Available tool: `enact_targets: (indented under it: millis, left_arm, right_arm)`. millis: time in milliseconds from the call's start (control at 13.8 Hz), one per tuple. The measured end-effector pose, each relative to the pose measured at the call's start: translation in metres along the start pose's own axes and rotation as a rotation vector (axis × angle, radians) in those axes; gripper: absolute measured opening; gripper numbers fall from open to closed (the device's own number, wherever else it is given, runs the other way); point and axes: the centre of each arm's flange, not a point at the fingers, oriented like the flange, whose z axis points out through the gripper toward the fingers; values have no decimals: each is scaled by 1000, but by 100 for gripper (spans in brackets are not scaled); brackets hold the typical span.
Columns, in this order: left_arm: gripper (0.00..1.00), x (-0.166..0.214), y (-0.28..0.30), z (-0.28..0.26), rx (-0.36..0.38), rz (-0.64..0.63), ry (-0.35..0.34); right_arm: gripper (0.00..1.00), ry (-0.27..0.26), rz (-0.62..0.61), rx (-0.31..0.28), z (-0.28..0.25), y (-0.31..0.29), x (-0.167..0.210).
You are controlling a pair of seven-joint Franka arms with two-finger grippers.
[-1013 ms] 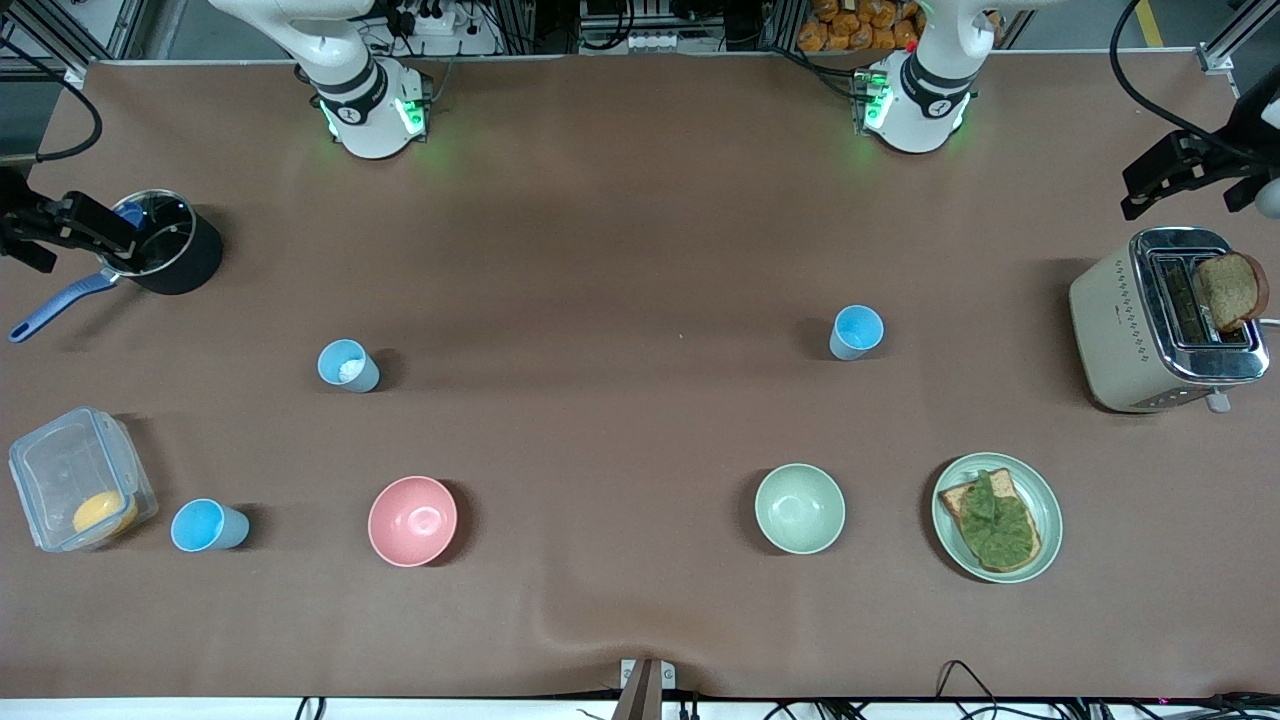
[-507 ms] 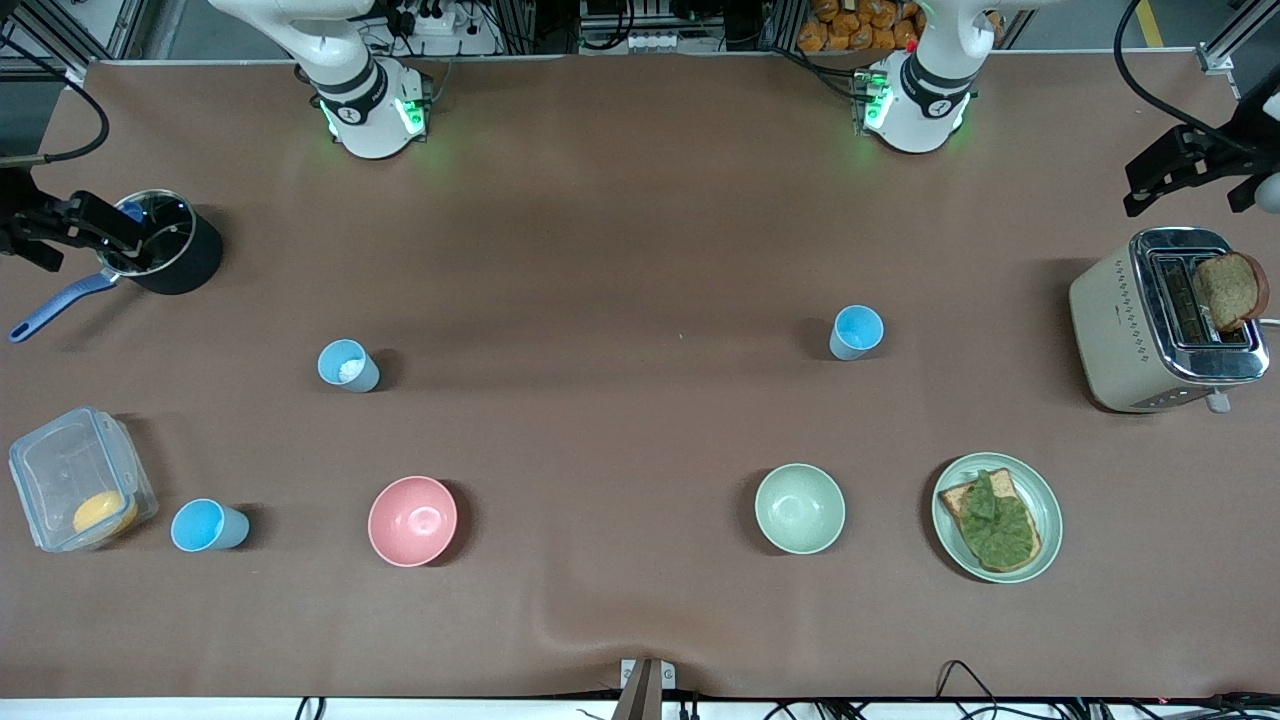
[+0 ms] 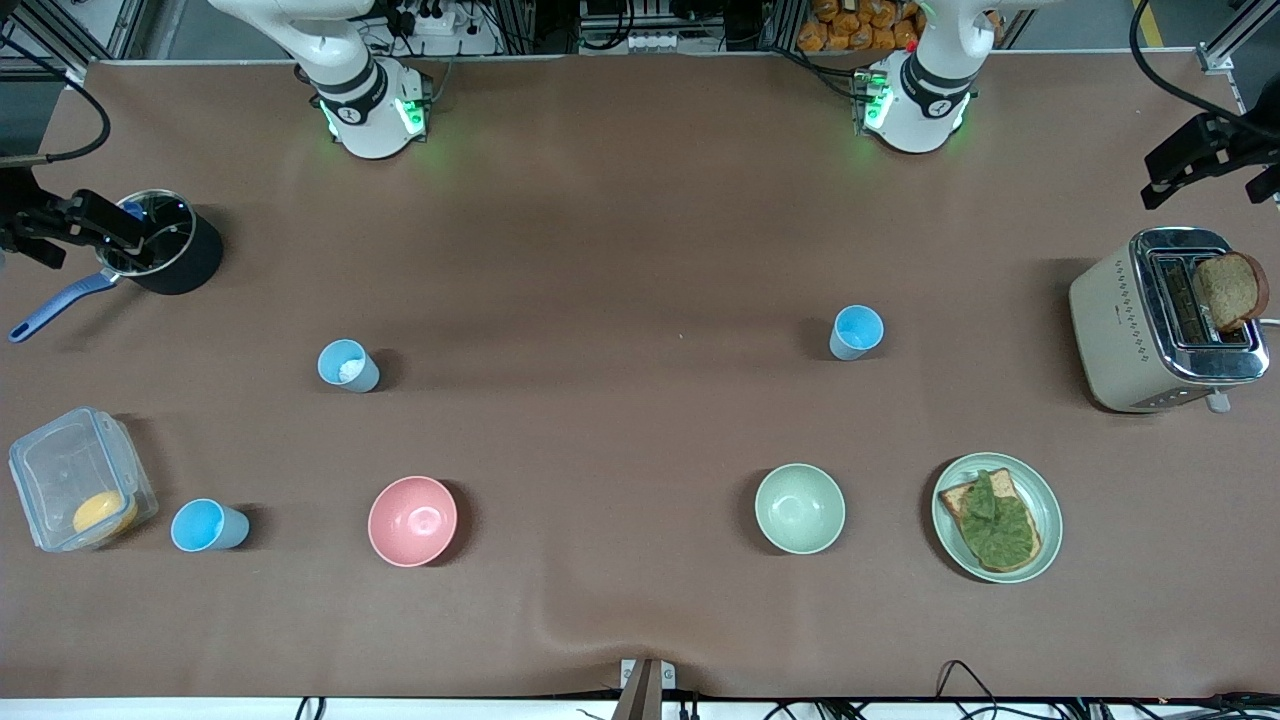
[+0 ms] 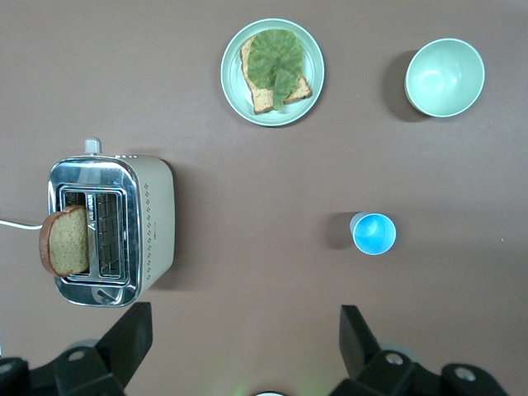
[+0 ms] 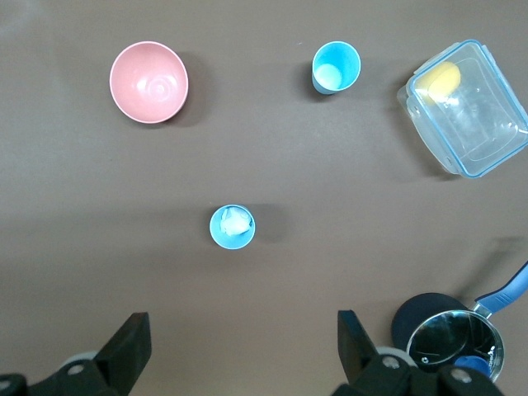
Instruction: Stack blue cups with both arms
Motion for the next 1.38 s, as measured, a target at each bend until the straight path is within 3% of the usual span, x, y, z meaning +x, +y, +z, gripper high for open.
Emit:
enact_targets:
  millis: [651,1375]
  left_arm:
    - [100,-3,-1,-3,-59,-24,1]
    - [100,0,1,8,-64,-21,-34]
  right_arm:
    - [100,0,1,0,0,0,0]
    - [100,-20,-15,0,2,-8,-2]
